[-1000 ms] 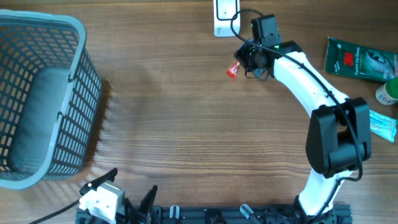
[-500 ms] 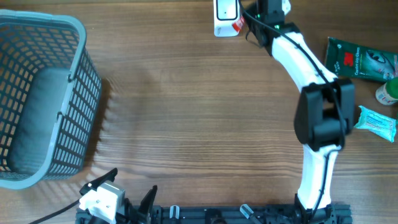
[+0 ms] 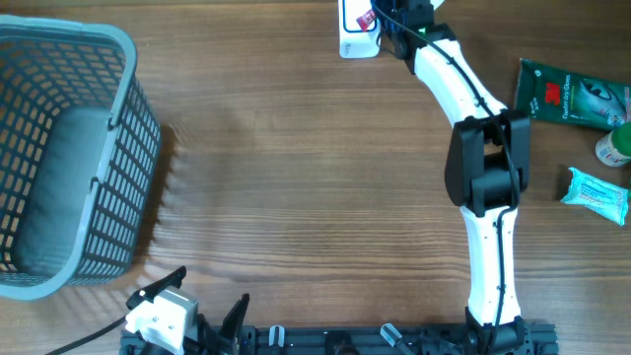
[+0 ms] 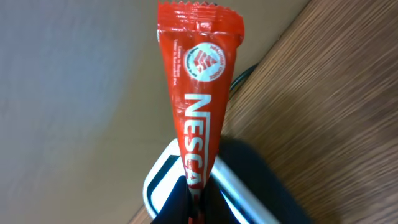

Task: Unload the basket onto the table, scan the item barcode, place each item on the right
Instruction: 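Move the Nescafe stick to the right table edge and release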

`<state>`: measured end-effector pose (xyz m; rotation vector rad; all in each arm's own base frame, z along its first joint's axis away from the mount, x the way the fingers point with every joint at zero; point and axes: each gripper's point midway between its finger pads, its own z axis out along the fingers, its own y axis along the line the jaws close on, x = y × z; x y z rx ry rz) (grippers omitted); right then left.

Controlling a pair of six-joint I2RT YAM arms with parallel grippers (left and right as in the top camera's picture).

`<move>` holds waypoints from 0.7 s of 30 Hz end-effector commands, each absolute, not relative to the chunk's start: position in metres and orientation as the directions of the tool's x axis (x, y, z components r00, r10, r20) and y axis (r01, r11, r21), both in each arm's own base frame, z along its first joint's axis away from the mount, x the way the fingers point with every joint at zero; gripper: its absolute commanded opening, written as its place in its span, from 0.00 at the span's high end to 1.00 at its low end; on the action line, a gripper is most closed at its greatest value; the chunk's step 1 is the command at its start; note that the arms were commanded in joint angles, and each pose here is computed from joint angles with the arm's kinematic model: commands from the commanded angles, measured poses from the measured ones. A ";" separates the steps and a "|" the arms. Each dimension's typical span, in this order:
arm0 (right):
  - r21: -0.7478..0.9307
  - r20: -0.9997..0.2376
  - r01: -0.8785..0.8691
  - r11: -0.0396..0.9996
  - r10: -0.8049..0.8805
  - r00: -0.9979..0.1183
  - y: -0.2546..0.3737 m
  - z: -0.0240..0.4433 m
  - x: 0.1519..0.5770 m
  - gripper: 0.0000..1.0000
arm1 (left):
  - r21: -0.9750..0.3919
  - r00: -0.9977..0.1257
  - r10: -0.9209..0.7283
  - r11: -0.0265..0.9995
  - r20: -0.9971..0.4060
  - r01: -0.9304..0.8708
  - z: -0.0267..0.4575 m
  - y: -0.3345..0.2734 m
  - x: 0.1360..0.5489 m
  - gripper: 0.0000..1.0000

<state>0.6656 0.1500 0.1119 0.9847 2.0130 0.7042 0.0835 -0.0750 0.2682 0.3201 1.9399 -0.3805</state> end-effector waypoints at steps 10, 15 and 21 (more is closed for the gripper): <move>0.386 -0.447 0.682 0.621 0.773 -0.451 0.023 0.172 0.563 0.95 | -0.124 -0.379 0.040 0.909 -0.924 0.399 0.269 -0.077 0.082 0.00; 0.045 -0.458 0.859 0.510 0.774 -0.436 -0.073 0.158 0.484 0.95 | -0.124 -0.379 0.040 0.909 -0.924 0.399 0.269 -0.077 0.082 0.00; -0.256 -0.542 0.908 0.333 0.728 -0.420 -0.183 0.114 0.424 0.95 | -0.124 -0.379 0.040 0.909 -0.924 0.399 0.269 -0.077 0.082 0.00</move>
